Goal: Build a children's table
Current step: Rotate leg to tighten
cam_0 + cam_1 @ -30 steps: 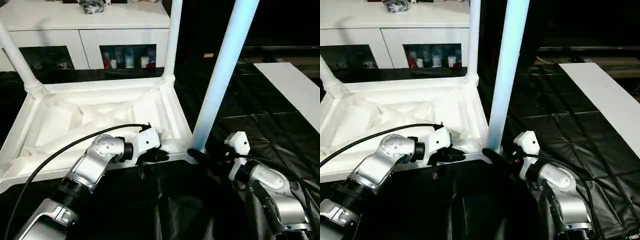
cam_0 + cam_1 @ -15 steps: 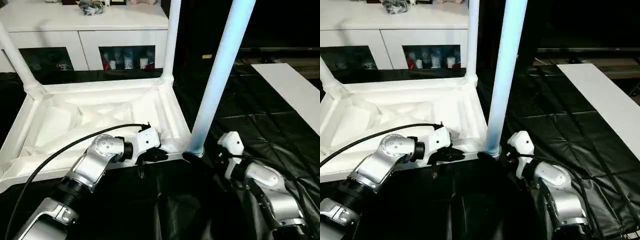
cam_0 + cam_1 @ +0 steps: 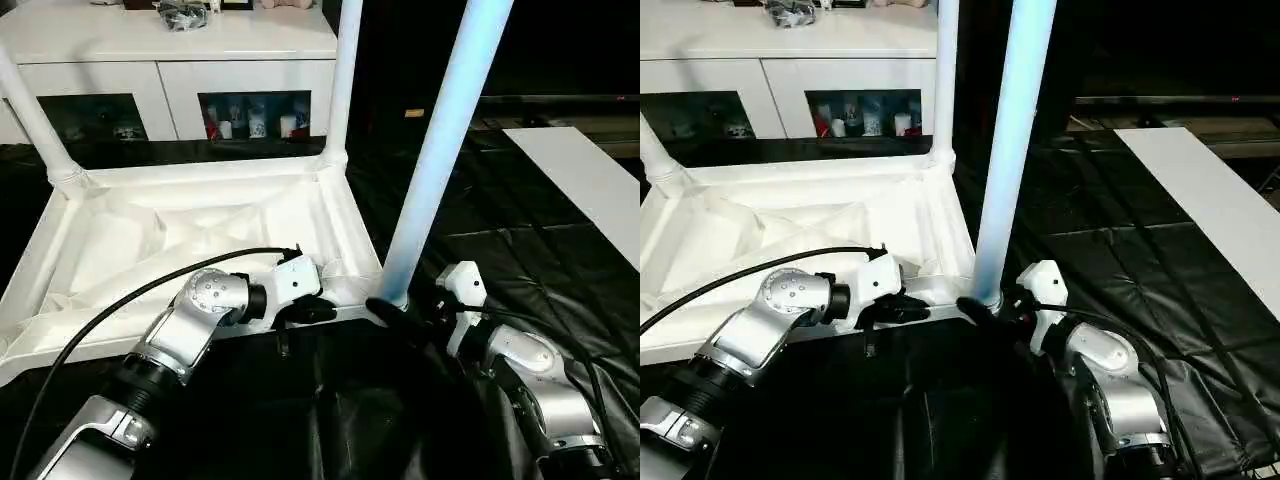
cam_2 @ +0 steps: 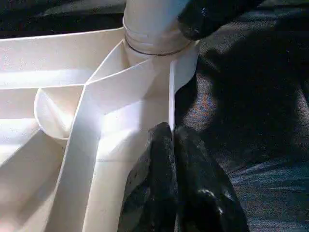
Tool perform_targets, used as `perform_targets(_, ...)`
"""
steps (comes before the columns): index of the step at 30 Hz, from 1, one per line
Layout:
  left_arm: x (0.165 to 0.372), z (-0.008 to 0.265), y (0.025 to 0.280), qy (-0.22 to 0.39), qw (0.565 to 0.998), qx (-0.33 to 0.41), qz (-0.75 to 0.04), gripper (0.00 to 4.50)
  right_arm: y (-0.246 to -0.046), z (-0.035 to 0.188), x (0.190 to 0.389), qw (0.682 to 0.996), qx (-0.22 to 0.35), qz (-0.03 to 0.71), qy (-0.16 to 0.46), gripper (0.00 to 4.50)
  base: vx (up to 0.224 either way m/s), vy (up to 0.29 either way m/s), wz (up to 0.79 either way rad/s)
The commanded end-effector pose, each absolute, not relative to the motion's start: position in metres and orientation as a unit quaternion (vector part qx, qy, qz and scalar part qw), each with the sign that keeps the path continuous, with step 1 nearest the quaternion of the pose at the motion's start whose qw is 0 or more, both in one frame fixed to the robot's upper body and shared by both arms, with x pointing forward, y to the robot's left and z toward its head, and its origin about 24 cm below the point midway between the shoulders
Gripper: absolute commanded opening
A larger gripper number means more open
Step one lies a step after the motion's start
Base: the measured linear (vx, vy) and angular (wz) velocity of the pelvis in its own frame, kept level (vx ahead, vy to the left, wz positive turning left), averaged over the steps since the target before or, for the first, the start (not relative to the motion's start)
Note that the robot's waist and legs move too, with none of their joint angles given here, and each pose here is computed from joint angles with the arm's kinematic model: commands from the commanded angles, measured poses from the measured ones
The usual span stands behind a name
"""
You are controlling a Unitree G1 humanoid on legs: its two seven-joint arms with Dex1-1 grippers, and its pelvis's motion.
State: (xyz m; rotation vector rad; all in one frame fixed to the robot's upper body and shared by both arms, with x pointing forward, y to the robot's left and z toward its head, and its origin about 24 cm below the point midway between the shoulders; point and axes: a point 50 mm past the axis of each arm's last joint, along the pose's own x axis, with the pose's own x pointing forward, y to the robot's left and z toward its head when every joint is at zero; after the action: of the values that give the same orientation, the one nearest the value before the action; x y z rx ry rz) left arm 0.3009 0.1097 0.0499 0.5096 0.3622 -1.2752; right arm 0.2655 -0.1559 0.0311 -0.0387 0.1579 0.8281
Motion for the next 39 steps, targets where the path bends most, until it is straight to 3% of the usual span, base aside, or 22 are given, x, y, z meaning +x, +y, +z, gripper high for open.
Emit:
perform_targets(1,0.303,0.044,0.116,0.189,0.766,0.246,-0.563,0.0,-0.152,0.023,0.262,0.906,-0.015,0.413,0.096,3.03,0.0,0.0,0.0)
perform_targets(10,0.303,0.043,0.116,0.191,0.766,0.245,-0.563,0.0,-0.157,0.012,0.26,0.893,-0.081,0.422,0.133,2.28,0.0,0.0,0.0)
perform_targets(15,0.306,0.04,0.117,0.201,0.78,0.242,-0.541,0.0,-0.153,0.006,0.266,0.911,-0.084,0.378,0.143,2.11,0.0,0.0,0.0)
perform_targets(22,0.318,0.04,0.103,0.205,0.829,0.205,-0.478,0.0,-0.137,-0.003,0.277,0.949,-0.021,0.275,0.156,2.08,0.0,0.0,0.0)
perform_targets(24,0.323,0.041,0.087,0.202,0.856,0.184,-0.438,0.0,-0.123,-0.005,0.281,0.96,0.022,0.23,0.158,2.04,0.0,0.0,0.0)
perform_targets(27,0.324,0.042,0.08,0.199,0.865,0.177,-0.425,0.0,-0.119,-0.006,0.283,0.963,0.034,0.213,0.162,2.02,0.0,0.0,0.0)
perform_targets(31,0.322,0.048,0.052,0.176,0.877,0.152,-0.421,0.0,-0.105,-0.006,0.288,0.966,0.03,0.196,0.165,2.02,0.0,0.0,0.0)
perform_targets(33,0.321,0.049,0.047,0.171,0.873,0.158,-0.428,0.0,-0.101,-0.003,0.289,0.966,0.042,0.203,0.154,2.55,0.0,0.0,0.0)
perform_targets(39,0.321,0.048,0.056,0.173,0.869,0.172,-0.429,0.0,-0.103,-0.001,0.288,0.966,0.05,0.206,0.148,3.13,0.0,0.0,0.0)
